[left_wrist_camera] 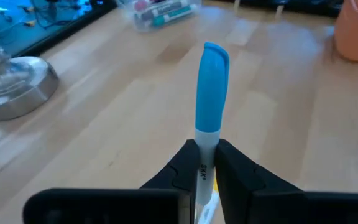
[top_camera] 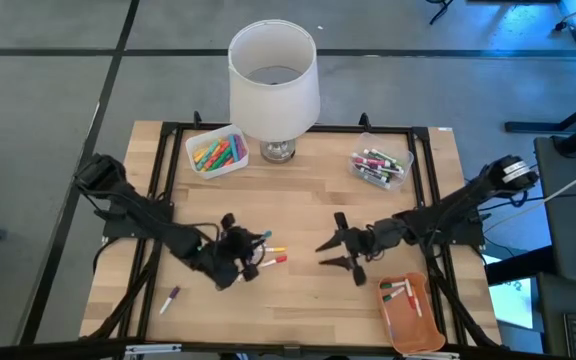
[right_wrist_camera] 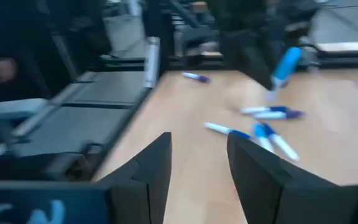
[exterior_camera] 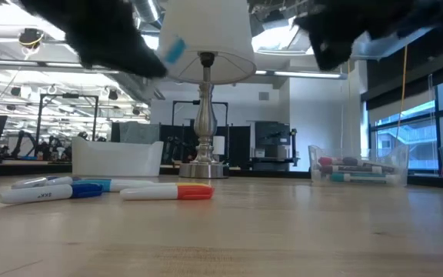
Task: Pick & Place Markers
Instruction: Put the light blue mini marker into the orange bin
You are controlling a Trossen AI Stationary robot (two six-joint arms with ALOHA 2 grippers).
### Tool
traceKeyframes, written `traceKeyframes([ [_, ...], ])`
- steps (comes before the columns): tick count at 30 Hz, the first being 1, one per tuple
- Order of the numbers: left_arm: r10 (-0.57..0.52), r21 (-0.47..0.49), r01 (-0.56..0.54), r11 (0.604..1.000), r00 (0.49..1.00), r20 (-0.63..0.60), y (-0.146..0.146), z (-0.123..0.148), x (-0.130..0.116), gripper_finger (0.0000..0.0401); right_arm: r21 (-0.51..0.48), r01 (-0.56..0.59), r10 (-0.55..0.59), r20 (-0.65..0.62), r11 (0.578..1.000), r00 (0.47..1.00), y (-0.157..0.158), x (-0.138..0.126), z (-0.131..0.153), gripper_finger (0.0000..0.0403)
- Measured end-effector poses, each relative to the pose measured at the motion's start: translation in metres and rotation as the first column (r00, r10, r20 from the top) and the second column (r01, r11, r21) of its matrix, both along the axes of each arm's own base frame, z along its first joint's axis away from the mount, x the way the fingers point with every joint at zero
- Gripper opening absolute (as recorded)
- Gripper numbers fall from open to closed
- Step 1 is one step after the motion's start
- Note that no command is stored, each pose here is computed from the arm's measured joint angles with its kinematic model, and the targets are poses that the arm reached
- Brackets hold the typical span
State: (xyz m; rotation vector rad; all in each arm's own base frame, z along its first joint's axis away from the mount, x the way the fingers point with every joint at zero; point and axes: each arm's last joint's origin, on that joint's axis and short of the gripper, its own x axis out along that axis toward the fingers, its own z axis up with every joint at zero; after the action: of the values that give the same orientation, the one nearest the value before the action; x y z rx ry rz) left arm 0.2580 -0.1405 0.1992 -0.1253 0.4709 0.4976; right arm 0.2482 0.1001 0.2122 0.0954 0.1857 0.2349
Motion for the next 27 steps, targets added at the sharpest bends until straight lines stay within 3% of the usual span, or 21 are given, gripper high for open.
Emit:
traceKeyframes([
  [5, -0.071, -0.028, 0.073, 0.997, 0.996, 0.05, 0.014, -0.009, 0.028, 0.0034, -0.061, 0.141, -0.14, 0.032, 0.988, 0.99, -0.006, 0.009, -0.008, 0.0154],
  [11, -0.11, -0.032, 0.116, 0.993, 0.984, 0.136, 0.024, -0.019, 0.054, 0.0037, -0.032, 0.153, -0.149, 0.088, 0.988, 0.985, -0.004, 0.012, -0.006, 0.0154],
  [20, -0.099, -0.035, 0.108, 0.994, 0.975, 0.201, 0.018, -0.038, 0.066, 0.0038, 0.018, 0.153, -0.154, 0.16, 0.988, 0.975, -0.004, 0.012, 0.002, 0.0154],
  [27, -0.077, -0.034, 0.087, 0.996, 0.972, 0.223, 0.017, -0.047, 0.07, 0.0036, -0.004, 0.167, -0.164, 0.164, 0.986, 0.973, -0.007, 0.016, -0.001, 0.0154],
])
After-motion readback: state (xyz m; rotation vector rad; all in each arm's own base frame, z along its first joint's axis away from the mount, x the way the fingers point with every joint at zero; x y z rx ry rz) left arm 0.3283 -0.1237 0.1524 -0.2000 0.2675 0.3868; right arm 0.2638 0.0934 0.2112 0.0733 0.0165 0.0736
